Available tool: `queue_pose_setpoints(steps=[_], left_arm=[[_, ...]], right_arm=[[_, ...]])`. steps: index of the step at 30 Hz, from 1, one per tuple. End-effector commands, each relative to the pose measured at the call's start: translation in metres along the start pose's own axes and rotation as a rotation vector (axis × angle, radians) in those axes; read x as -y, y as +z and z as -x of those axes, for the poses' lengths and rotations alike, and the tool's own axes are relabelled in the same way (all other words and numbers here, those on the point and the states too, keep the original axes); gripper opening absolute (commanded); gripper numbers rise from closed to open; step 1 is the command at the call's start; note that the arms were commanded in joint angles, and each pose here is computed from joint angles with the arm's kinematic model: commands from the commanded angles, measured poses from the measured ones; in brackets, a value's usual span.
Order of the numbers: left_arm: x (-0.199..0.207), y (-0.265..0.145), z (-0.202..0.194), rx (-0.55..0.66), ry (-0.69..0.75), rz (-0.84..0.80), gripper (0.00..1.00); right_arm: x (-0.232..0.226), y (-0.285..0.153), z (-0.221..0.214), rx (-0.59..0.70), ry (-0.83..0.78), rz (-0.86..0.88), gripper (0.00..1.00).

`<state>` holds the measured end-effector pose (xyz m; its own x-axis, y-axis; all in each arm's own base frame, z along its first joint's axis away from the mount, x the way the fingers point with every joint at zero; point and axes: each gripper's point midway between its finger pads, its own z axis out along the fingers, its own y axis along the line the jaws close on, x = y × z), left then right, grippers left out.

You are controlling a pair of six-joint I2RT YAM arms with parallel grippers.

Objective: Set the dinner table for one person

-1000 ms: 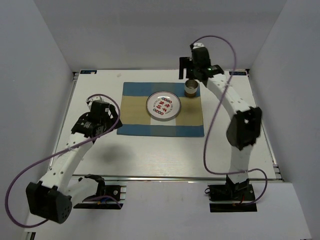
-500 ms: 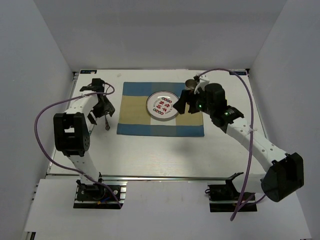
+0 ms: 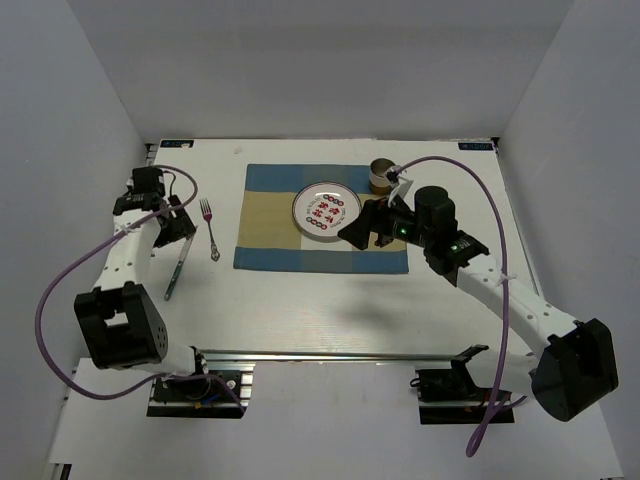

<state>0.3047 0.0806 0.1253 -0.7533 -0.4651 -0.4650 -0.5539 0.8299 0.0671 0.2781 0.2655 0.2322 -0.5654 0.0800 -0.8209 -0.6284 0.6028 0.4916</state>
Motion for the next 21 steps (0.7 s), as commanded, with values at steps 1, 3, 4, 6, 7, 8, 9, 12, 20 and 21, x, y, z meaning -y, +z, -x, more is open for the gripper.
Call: queue_pose_setpoints(steps=[1,3,4,6,7,8,9,12,20,21], left_arm=[[0.000,-0.005,0.032,0.131,0.081,-0.058,0.98],[0.001,0.016,0.027,0.064,0.121,-0.047,0.98],[0.002,0.026,0.023,0.034,0.124,-0.060,0.98],[0.007,0.051,0.000,-0.061,0.156,-0.100,0.98],[0.009,0.057,-0.004,-0.079,0.152,-0.122,0.98],[0.009,0.061,-0.009,-0.095,0.157,-0.127,0.98],[0.006,0.066,-0.011,-0.102,0.156,-0.125,0.98],[-0.010,0.073,-0.010,-0.083,0.130,-0.084,0.98],[-0.015,0.086,-0.028,-0.121,0.100,-0.101,0.91],[-0.013,0.088,-0.028,-0.121,0.101,-0.112,0.90]], right_arm=[[-0.024,-0.001,0.011,0.041,-0.037,0.120,0.89],[-0.025,-0.002,0.009,0.040,-0.039,0.132,0.89],[-0.026,-0.003,0.009,0.040,-0.044,0.138,0.89],[-0.024,-0.003,0.009,0.041,-0.046,0.132,0.89],[-0.024,-0.002,0.007,0.035,-0.050,0.132,0.89],[-0.023,-0.003,0.005,0.030,-0.045,0.127,0.89],[-0.022,-0.003,0.004,0.029,-0.044,0.125,0.89],[-0.024,-0.006,0.001,0.041,-0.040,0.139,0.89],[-0.019,-0.005,0.000,0.048,-0.038,0.119,0.89],[-0.018,-0.005,-0.001,0.048,-0.038,0.115,0.89]])
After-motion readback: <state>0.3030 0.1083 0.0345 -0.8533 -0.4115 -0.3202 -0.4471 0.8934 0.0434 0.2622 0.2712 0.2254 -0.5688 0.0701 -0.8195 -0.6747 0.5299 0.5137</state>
